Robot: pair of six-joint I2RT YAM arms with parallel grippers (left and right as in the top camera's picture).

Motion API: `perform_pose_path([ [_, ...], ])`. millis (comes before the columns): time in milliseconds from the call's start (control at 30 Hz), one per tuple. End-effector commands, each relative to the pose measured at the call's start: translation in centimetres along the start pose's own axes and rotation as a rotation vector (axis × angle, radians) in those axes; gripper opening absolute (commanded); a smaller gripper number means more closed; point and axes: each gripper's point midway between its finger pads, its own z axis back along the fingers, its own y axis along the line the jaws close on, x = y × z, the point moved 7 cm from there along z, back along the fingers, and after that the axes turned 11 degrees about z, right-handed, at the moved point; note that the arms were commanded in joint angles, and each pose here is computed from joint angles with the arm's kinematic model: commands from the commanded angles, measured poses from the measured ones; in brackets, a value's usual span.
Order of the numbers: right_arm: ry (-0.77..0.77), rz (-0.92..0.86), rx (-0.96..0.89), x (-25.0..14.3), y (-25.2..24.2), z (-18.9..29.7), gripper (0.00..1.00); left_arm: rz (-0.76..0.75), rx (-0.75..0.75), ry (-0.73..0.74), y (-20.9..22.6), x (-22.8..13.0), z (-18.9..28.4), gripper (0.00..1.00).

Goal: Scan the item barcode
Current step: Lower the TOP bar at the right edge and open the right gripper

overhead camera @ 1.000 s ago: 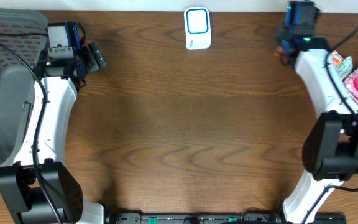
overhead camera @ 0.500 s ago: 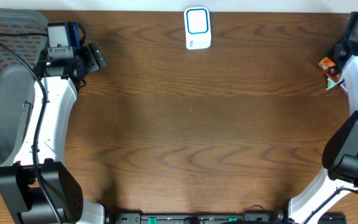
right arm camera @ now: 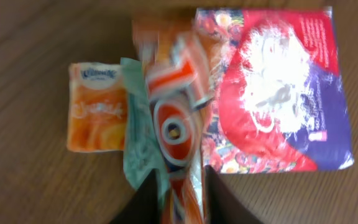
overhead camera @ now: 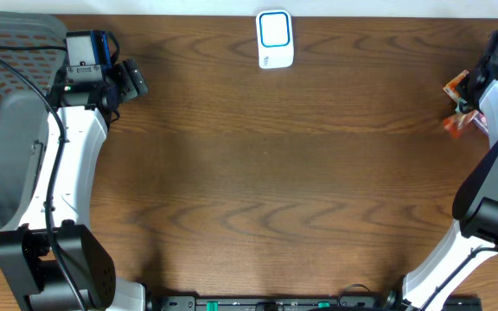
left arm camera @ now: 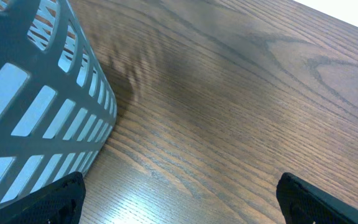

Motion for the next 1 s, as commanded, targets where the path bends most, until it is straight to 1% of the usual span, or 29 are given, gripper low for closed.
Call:
perform_pose_path([
  [0, 0.006, 0.007, -0.019, 0.0, -0.5, -0.5, 0.42, 0.011, 0.012, -0.003, 0.2, 0.2, -0.1, 0.98],
  [33, 0.001, 0.005, -0.017, 0.2, -0.5, -0.3, 0.48, 0.011, 0.012, -0.003, 0.2, 0.2, -0.1, 0.98],
  [67, -0.004, 0.007, -0.016, 0.3, -0.6, -0.1, 0.5, 0.011, 0.012, -0.003, 0.2, 0.2, -0.1, 0.98],
  [200, -0.04, -0.001, -0.005, 1.3, -1.0, 1.6, 0.53, 0.011, 0.012, -0.003, 0.2, 0.2, -0.1, 0.98],
  [367, -0.112, -0.022, 0.054, 3.0, -1.2, 5.4, 0.53, 0.011, 0.012, -0.003, 0.2, 0.2, -0.1, 0.98],
  [467, -0.147, -0.028, 0.16, 3.8, -0.6, 8.1, 0.55, 0.011, 0.012, -0.003, 0.2, 0.2, -0.1, 0.98],
  [600, -0.166, -0.009, 0.413, 4.2, 1.3, 12.1, 0.57, 0.011, 0.012, -0.003, 0.2, 0.2, -0.1, 0.98],
  [667, -0.162, 0.008, 0.534, 4.1, 2.3, 13.8, 0.58, 0.011, 0.012, -0.003, 0.2, 0.2, -0.1, 0.98],
  [733, -0.147, 0.033, 0.65, 3.7, 3.5, 15.3, 0.62, 0.011, 0.012, -0.003, 0.2, 0.2, -0.1, 0.98],
  [800, -0.117, 0.054, 0.721, 3.0, 4.4, 16.1, 0.63, 0.011, 0.012, -0.003, 0.2, 0.2, -0.1, 0.98],
  [867, -0.068, 0.071, 0.746, 2.1, 4.9, 16.3, 0.63, 0.011, 0.012, -0.003, 0.2, 0.2, -0.1, 0.98],
  [933, -0.004, 0.093, 0.736, 0.8, 5.2, 16.2, 0.6, 0.011, 0.012, -0.003, 0.2, 0.2, -0.1, 0.98],
  [967, 0.024, 0.11, 0.73, 0.2, 5.2, 16.2, 0.53, 0.011, 0.012, -0.003, 0.2, 0.2, -0.1, 0.98],
])
